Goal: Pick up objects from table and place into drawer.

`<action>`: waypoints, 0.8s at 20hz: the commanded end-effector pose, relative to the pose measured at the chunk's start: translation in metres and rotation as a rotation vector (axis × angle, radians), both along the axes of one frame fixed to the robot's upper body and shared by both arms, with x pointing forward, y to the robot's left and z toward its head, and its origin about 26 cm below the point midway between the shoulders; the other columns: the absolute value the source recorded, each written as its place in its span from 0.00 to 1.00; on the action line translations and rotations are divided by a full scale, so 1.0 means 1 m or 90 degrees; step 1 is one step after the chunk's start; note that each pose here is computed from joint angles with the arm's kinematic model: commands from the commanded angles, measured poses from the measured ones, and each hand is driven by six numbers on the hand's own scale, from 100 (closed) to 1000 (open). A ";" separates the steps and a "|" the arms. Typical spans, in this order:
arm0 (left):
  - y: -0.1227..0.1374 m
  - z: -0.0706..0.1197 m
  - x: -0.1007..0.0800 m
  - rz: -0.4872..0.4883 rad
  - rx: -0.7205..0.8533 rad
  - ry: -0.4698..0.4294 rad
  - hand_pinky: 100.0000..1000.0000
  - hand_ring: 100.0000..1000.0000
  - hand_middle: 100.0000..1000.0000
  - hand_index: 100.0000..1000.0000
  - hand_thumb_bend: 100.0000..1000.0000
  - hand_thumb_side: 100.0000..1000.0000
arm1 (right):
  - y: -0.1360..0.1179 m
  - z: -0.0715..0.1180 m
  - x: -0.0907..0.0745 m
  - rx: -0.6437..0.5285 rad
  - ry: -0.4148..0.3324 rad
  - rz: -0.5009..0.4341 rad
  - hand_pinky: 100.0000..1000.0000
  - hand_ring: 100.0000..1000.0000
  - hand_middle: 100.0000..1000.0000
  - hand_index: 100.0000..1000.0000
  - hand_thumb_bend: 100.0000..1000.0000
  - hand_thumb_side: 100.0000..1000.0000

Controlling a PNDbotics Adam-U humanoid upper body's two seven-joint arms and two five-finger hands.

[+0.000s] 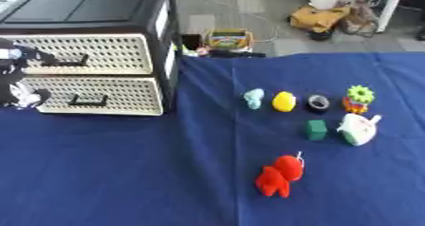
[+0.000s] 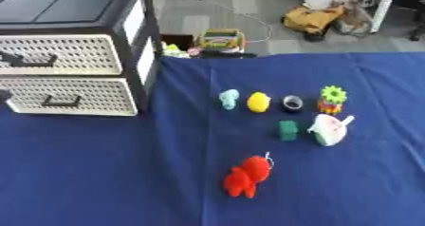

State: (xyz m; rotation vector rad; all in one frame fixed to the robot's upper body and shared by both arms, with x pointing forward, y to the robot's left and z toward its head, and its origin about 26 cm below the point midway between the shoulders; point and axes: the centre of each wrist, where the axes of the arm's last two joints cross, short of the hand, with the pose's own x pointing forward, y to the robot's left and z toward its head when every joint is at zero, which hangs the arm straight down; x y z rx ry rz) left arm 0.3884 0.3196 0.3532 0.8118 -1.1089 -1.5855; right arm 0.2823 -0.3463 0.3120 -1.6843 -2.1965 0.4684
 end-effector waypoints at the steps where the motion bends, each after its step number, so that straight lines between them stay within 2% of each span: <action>1: 0.006 0.020 -0.007 0.006 0.000 -0.035 0.00 0.00 0.11 1.00 0.57 0.47 | 0.001 0.010 -0.004 -0.011 -0.019 0.002 0.60 0.69 0.67 0.72 0.00 1.00; 3: 0.006 0.022 -0.007 0.009 -0.003 -0.040 0.00 0.00 0.11 1.00 0.40 0.43 | 0.002 0.009 -0.004 -0.011 -0.019 0.005 0.60 0.69 0.67 0.71 0.00 1.00; 4: 0.006 0.024 -0.006 0.013 -0.004 -0.044 0.00 0.00 0.11 1.00 0.40 0.43 | 0.002 0.009 -0.004 -0.011 -0.019 0.006 0.60 0.69 0.67 0.71 0.00 1.00; 5: 0.007 0.027 -0.006 0.019 -0.008 -0.050 0.00 0.00 0.09 1.00 0.29 0.41 | 0.002 0.009 -0.004 -0.011 -0.019 0.007 0.60 0.69 0.67 0.71 0.00 1.00; 6: 0.007 0.029 -0.005 0.027 -0.011 -0.055 0.00 0.00 0.08 1.00 0.27 0.40 | 0.002 0.009 -0.004 -0.010 -0.019 0.008 0.60 0.69 0.67 0.71 0.00 1.00; 7: 0.007 0.032 -0.005 0.035 -0.015 -0.062 0.00 0.00 0.05 1.00 0.18 0.38 | 0.002 0.009 -0.004 -0.011 -0.018 0.008 0.60 0.69 0.67 0.71 0.00 1.00; 8: 0.007 0.035 -0.004 0.044 -0.016 -0.070 0.00 0.00 0.00 0.99 0.17 0.37 | 0.003 0.009 -0.004 -0.011 -0.018 0.009 0.60 0.69 0.67 0.71 0.00 1.00; 9: 0.007 0.037 -0.002 0.056 -0.018 -0.081 0.00 0.00 0.00 0.97 0.19 0.36 | 0.003 0.009 -0.004 -0.012 -0.018 0.010 0.60 0.69 0.67 0.71 0.00 1.00; 13: 0.010 0.041 0.005 0.086 -0.022 -0.123 0.00 0.00 0.00 0.91 0.36 0.34 | 0.003 0.009 -0.004 -0.013 -0.019 0.013 0.60 0.69 0.67 0.71 0.00 1.00; 16: 0.013 0.045 0.010 0.079 -0.034 -0.141 0.00 0.00 0.00 0.87 0.35 0.35 | 0.002 0.009 -0.004 -0.012 -0.019 0.013 0.60 0.69 0.67 0.71 0.00 1.00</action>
